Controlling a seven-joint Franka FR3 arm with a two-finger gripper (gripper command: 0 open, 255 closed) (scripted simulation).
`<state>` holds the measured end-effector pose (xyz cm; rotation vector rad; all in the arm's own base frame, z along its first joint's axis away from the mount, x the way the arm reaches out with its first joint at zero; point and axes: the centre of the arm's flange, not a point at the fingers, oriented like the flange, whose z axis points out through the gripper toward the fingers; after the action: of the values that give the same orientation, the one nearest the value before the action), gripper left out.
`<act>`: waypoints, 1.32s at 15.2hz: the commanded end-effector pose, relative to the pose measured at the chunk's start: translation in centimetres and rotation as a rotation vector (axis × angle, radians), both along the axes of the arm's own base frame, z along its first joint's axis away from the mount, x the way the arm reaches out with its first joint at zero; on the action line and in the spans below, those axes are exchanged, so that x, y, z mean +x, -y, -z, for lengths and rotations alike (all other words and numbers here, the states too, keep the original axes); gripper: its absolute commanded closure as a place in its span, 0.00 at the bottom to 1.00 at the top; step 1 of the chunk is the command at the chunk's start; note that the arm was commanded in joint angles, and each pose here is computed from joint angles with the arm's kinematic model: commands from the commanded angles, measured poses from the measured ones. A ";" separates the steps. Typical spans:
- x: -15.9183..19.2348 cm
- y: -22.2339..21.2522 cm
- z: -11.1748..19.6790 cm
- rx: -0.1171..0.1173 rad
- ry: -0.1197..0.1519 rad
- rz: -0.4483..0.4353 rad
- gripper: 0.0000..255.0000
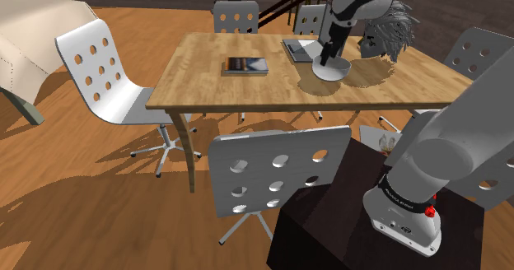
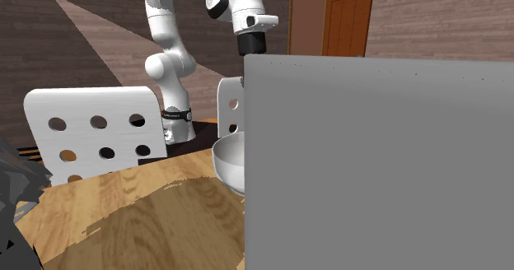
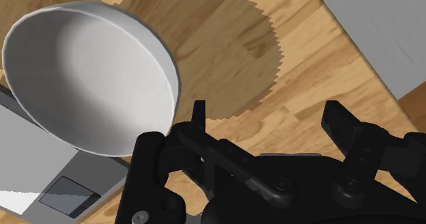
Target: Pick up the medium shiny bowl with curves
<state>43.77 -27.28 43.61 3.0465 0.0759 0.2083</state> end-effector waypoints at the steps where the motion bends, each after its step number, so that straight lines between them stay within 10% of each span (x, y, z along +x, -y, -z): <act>1: 1.1 2.2 1.3 -0.006 0.000 0.001 0.00; 17: 4.1 8.7 9.7 -0.022 0.002 0.009 0.00; 18: 4.0 8.8 9.7 -0.022 0.002 0.009 1.00; 20: 4.0 8.9 9.6 -0.022 0.002 0.009 1.00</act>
<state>47.79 -36.12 33.98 3.0245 0.0635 0.2079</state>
